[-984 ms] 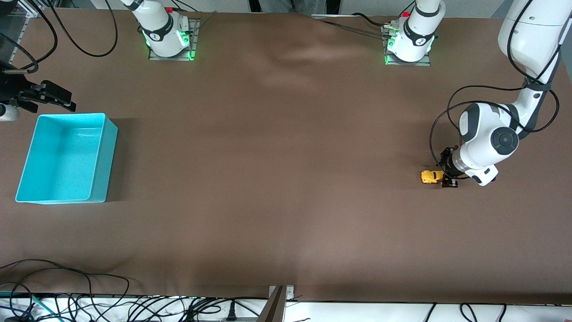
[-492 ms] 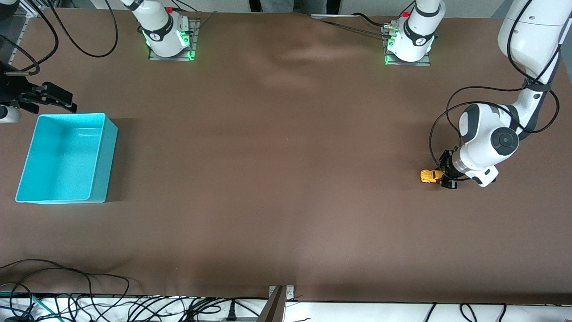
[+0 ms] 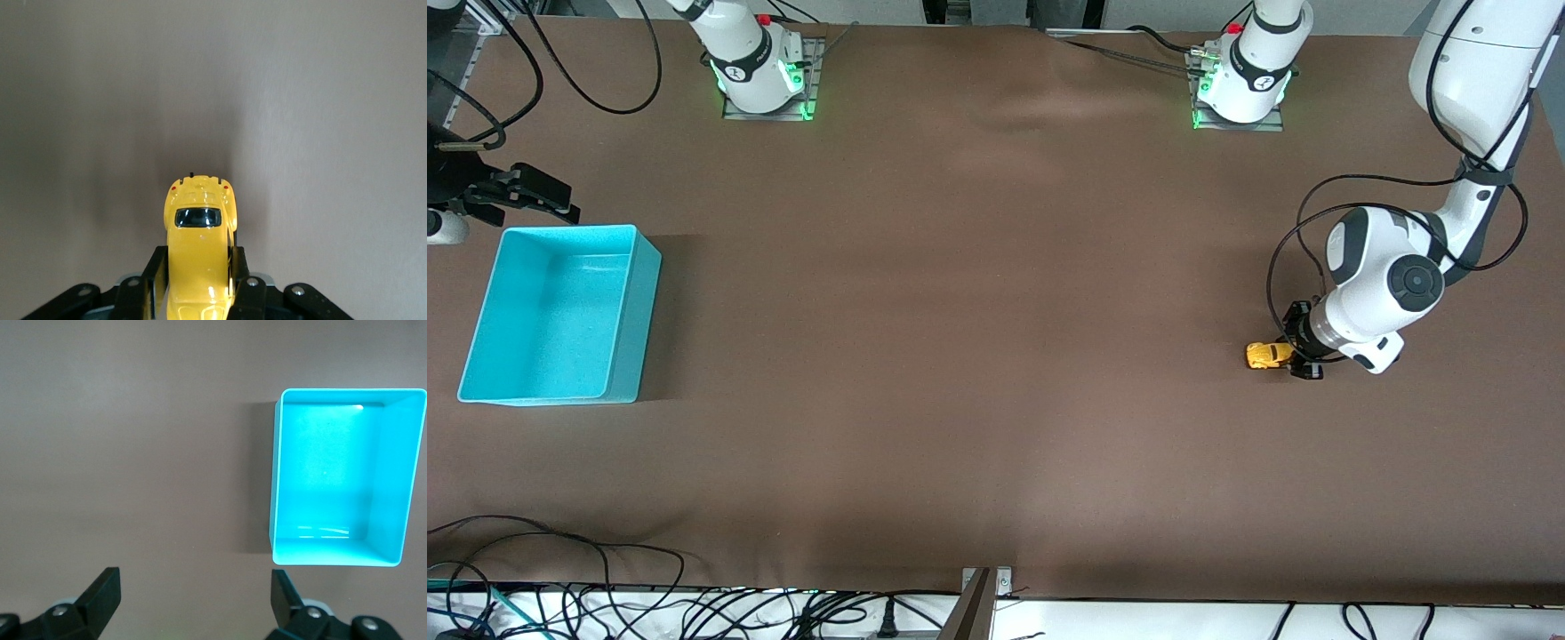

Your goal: Wind up and store yellow beetle car

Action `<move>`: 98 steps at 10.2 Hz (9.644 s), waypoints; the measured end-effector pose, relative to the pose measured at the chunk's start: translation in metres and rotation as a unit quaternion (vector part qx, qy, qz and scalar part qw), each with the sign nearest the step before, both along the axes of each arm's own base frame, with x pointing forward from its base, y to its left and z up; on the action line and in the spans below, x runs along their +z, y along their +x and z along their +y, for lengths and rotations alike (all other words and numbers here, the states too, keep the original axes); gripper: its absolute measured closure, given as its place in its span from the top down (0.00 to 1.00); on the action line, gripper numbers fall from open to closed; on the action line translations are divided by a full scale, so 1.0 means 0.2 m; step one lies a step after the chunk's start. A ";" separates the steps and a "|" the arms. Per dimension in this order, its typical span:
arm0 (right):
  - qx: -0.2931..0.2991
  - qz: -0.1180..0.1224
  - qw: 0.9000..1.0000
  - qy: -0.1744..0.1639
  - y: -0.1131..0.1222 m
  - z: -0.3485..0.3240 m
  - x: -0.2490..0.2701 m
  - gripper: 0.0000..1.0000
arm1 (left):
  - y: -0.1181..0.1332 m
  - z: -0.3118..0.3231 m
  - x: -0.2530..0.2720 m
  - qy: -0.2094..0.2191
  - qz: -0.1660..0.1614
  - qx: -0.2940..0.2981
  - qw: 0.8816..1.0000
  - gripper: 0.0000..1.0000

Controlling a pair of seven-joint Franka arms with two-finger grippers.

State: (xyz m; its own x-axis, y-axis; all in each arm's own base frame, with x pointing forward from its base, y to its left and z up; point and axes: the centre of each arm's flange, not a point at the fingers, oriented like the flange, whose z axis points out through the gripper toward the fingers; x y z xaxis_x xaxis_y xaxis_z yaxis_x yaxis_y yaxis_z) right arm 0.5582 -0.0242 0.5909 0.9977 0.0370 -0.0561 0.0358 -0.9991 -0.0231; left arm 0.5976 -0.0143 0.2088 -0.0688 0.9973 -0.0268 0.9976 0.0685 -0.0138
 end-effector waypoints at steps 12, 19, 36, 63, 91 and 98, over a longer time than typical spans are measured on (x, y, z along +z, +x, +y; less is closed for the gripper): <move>0.000 0.000 1.000 0.000 0.00 0.00 0.00 1.00 | -0.02 0.17 -0.07 0.016 0.016 -0.034 0.999 0.42; 0.000 -0.001 1.000 0.000 0.00 0.00 0.00 1.00 | -0.01 0.49 -0.07 0.039 0.015 -0.051 0.998 0.42; 0.000 -0.001 1.000 0.000 0.00 0.00 0.00 1.00 | 0.01 0.69 -0.07 0.054 0.015 -0.035 0.998 0.42; 0.000 -0.001 1.000 0.000 0.00 0.00 0.00 1.00 | 0.11 0.72 0.08 0.062 -0.019 -0.044 0.997 1.00; 0.574 -0.055 0.817 0.010 0.02 -0.15 -1.31 1.00 | 0.12 0.28 1.93 0.003 -0.032 -0.662 0.749 1.00; 0.669 -0.078 0.739 0.003 0.01 -0.29 -1.91 1.00 | 0.04 0.15 2.01 0.004 -0.012 -0.694 0.720 1.00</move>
